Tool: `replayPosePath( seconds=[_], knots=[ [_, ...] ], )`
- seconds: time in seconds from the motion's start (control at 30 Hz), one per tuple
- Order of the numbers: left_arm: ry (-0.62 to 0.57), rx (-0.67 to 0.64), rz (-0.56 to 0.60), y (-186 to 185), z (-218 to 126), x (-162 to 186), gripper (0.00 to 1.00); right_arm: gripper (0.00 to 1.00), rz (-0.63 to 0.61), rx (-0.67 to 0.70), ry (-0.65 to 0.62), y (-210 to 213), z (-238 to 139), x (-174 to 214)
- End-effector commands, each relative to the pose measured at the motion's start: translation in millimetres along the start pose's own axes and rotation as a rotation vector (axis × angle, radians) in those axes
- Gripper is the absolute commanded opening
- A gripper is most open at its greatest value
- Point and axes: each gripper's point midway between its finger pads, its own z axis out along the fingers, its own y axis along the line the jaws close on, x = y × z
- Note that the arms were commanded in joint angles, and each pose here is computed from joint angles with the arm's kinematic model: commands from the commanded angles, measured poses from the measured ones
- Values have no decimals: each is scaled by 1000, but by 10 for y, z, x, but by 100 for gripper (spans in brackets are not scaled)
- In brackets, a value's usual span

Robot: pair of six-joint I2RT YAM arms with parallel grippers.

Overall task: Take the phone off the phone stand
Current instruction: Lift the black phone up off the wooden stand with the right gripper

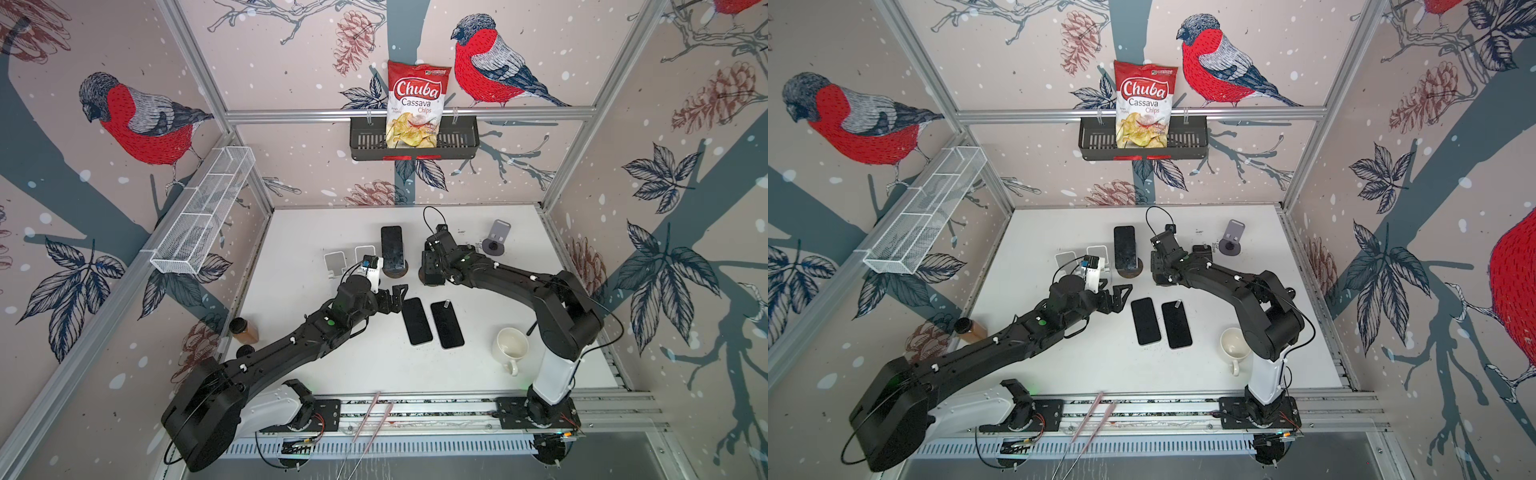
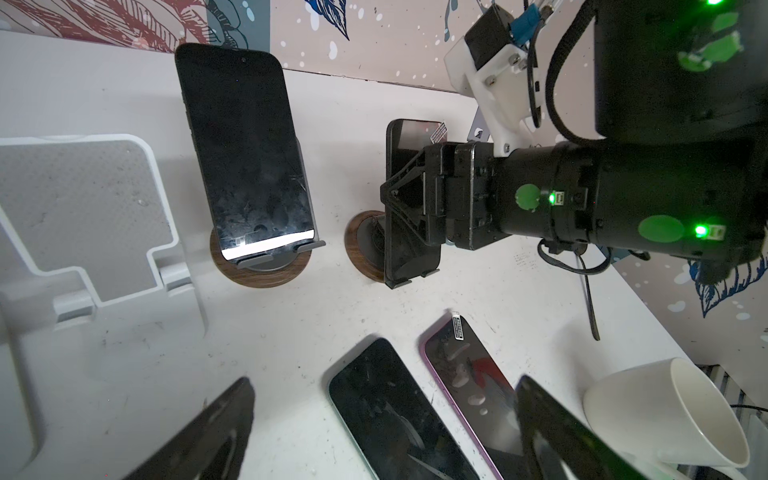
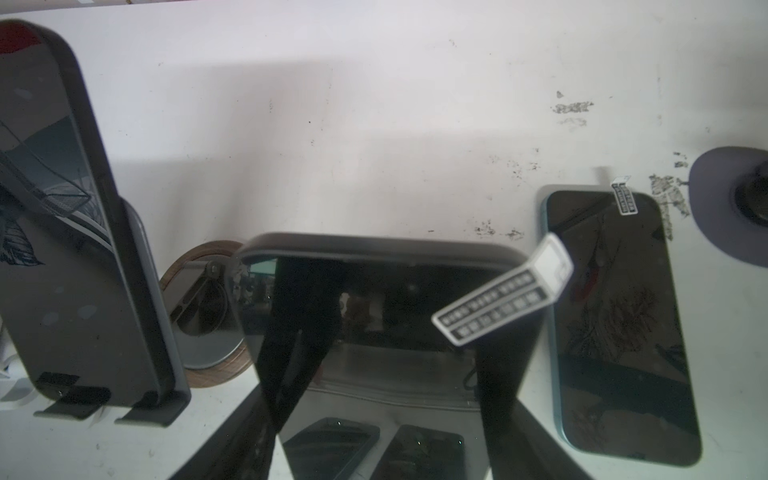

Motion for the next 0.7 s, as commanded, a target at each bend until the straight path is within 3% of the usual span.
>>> replayPosePath(
  seconds=[0.0, 0.67],
  knots=[
    [-20, 12, 11, -30, 3, -50, 96, 67, -20, -12, -36, 13, -57, -87],
    [-18, 10, 8, -20, 11, -31, 96, 66, -38, -75, -105, 30, -380, -270]
  ],
)
